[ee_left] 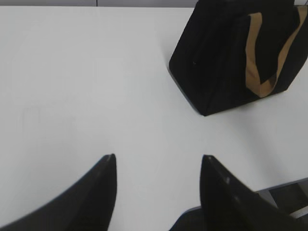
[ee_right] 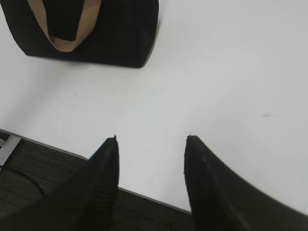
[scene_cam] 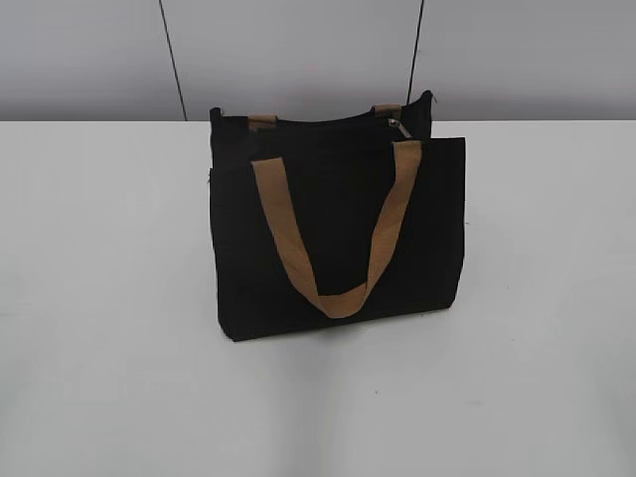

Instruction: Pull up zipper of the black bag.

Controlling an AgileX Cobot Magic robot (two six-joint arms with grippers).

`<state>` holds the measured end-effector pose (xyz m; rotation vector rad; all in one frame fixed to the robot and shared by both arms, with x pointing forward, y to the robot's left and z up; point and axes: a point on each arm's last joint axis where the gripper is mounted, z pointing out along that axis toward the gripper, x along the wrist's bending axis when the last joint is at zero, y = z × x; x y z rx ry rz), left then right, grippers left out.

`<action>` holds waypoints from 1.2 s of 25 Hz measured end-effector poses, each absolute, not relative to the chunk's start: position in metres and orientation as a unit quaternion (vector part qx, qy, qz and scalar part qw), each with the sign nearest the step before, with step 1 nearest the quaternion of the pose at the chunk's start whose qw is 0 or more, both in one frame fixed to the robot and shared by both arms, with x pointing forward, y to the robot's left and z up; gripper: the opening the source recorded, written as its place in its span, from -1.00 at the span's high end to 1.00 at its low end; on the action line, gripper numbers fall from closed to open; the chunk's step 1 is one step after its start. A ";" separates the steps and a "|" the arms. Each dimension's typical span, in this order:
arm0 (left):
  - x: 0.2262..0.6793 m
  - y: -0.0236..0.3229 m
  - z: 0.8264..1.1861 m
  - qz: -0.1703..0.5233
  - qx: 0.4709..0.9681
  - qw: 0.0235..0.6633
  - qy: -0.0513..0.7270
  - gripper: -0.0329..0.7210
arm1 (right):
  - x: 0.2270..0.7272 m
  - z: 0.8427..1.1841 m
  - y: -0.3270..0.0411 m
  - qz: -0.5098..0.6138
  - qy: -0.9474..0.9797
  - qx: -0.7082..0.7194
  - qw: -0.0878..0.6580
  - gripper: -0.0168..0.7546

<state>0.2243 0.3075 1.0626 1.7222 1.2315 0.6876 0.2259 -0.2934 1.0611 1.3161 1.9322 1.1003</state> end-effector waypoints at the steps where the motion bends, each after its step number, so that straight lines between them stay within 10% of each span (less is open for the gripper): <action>1: 0.226 0.307 1.062 0.279 0.692 0.446 0.495 -0.20 | 0.227 1.054 -0.293 0.404 0.720 0.496 0.270 0.05; 30: 0.231 0.305 1.058 0.287 0.685 0.452 0.495 -0.20 | 0.231 1.045 -0.296 0.411 0.700 0.508 0.287 0.05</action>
